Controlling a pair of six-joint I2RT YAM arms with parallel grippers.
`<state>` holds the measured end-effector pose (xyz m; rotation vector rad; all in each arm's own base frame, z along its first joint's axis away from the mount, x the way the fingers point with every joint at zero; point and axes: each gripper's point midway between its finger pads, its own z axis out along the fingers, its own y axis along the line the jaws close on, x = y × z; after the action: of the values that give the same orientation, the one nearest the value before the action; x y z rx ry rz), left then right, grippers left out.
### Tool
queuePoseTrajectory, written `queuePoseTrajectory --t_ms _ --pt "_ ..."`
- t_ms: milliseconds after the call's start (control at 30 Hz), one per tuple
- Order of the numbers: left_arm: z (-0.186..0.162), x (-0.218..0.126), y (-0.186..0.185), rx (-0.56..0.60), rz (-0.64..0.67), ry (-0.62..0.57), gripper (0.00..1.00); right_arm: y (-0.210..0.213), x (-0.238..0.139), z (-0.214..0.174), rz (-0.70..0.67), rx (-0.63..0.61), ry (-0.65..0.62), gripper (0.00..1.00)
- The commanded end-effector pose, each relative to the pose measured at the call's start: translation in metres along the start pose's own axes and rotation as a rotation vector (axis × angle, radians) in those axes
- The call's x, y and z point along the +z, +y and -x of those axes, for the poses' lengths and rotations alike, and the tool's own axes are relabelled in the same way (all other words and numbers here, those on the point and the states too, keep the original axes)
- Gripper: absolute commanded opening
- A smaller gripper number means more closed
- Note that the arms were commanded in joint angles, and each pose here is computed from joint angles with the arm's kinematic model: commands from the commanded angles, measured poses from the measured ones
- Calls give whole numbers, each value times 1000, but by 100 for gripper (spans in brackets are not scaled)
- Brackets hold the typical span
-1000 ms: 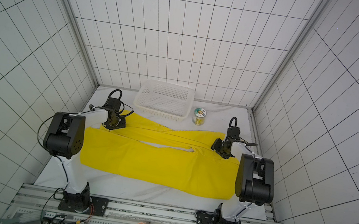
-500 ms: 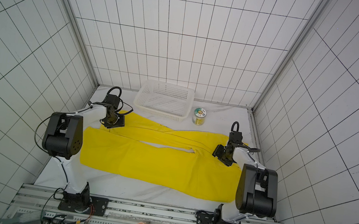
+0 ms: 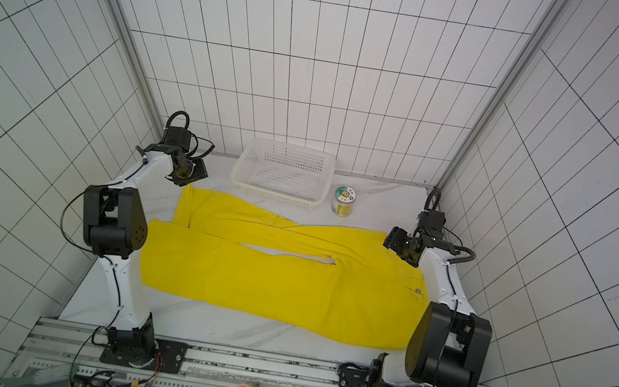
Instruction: Fold and stack the trousers
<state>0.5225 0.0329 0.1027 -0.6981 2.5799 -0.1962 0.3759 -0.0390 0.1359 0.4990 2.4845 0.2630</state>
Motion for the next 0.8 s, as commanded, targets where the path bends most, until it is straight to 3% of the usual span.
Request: queuePoseTrajectory --t_ms 0,100,300,533,767 --pt "-18 31 12 -149 73 93 57 5 -12 37 27 -18 -66 75" --pt "-24 46 14 -201 99 129 57 -7 -12 46 11 3 -77 76" --pt "-20 68 14 -186 121 115 56 -17 -5 56 2 22 -78 76" --pt "-24 88 21 -119 167 149 56 -39 11 56 -36 48 -51 76" --pt "-36 84 38 -38 266 184 54 -64 23 75 -115 64 -48 77"
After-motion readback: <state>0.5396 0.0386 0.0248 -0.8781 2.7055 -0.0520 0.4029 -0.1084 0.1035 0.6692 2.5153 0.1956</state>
